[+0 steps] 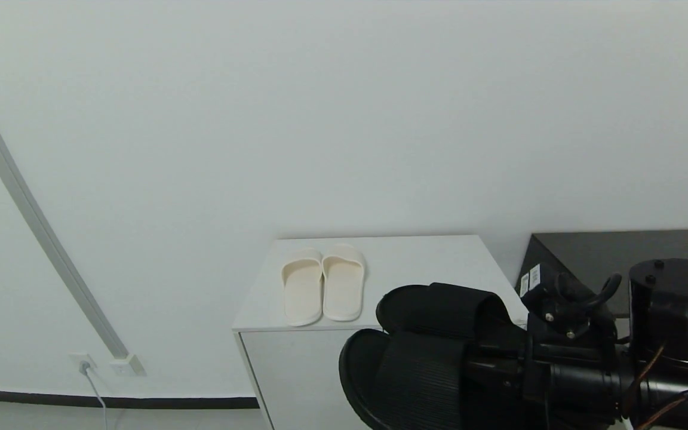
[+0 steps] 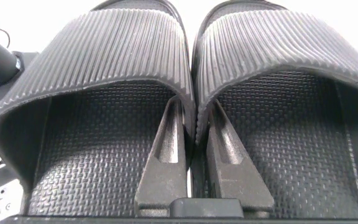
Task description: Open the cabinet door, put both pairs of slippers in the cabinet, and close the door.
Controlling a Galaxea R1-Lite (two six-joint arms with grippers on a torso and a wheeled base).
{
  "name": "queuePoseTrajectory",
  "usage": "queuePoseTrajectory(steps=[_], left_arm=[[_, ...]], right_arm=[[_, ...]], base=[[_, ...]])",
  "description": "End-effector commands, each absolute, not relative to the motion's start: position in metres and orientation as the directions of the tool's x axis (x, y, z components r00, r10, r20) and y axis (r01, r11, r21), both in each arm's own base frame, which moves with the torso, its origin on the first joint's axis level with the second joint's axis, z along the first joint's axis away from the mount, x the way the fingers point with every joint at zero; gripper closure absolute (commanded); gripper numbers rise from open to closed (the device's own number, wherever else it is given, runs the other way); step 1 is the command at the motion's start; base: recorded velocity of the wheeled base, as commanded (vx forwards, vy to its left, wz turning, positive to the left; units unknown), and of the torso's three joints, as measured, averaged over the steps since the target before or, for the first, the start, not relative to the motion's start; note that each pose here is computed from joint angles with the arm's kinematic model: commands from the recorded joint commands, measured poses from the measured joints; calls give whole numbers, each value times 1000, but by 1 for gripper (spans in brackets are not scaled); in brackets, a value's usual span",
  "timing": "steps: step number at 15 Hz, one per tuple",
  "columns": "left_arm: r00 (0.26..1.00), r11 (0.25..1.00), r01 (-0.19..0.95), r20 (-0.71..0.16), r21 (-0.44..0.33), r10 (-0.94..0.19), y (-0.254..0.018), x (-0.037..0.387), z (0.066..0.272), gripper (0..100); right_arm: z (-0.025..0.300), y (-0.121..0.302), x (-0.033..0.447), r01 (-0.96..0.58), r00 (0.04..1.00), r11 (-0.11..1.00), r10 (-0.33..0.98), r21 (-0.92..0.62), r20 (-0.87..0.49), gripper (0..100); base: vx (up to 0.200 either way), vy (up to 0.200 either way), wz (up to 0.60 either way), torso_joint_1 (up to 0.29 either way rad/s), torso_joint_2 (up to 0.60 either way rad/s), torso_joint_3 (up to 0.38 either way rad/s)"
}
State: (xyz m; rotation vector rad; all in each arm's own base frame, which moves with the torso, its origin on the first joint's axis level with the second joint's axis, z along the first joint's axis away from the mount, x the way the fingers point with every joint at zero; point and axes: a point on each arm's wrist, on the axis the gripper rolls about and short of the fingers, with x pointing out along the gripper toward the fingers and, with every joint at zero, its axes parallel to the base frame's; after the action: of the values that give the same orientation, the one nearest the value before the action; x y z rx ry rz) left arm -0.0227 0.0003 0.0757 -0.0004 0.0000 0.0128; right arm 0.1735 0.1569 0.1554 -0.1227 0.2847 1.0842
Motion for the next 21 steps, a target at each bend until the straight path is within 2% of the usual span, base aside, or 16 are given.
queuePoseTrajectory(steps=[1,15,16,21], left_arm=[[1000,1000,-14,0,-2,14,0,-23,76,100],[1000,1000,-5,-2,-3,5,0,-23,76,100],[1000,1000,-5,-2,-11,5,0,-23,76,0],[1000,1000,-6,0,-12,6,0,-23,76,0]], right_arm=[[152,158,174,-885,430,463,851,45,-301,100],[146,159,178,-882,433,469,845,45,-314,100],[146,159,178,-882,433,470,845,46,-314,100],[143,157,176,-882,430,470,842,50,-325,100]], base=[[0,0,0,0,0,0],[0,0,0,0,0,0],[0,0,0,-51,51,46],[0,0,0,-137,325,173]])
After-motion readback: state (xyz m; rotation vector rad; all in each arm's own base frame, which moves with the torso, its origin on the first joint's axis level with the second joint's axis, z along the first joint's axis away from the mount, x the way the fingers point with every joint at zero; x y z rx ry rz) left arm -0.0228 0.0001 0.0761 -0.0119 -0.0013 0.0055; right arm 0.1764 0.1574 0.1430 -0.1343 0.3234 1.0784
